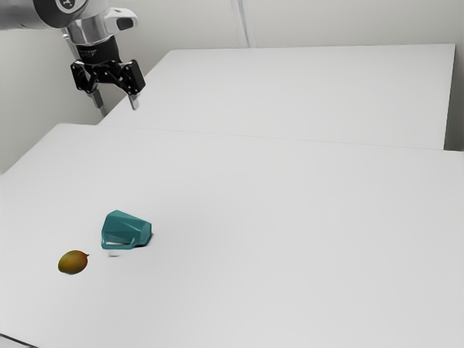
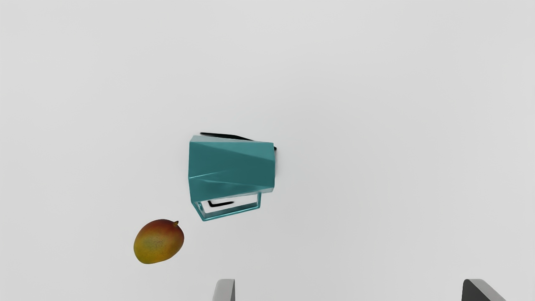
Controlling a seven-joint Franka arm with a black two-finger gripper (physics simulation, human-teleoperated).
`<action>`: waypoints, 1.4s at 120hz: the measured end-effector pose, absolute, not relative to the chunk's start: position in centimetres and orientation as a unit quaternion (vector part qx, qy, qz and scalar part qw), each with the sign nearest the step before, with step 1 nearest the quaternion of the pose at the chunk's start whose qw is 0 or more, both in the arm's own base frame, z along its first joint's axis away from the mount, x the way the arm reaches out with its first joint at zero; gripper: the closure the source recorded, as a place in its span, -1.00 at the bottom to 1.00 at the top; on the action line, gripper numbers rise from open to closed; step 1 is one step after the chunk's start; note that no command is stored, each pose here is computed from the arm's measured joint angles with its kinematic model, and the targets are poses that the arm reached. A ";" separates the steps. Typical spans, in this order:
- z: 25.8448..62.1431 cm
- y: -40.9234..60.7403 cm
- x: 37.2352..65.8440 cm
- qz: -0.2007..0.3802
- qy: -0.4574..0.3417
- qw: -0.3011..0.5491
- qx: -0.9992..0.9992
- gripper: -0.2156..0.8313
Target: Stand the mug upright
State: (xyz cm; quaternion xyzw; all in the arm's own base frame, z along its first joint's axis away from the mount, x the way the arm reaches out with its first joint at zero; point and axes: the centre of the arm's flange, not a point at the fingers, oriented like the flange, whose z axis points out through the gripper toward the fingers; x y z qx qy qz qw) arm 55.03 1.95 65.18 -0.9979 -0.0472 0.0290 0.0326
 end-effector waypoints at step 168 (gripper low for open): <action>53.7 18.6 44.6 -0.023 -0.117 -0.169 -0.978 -0.55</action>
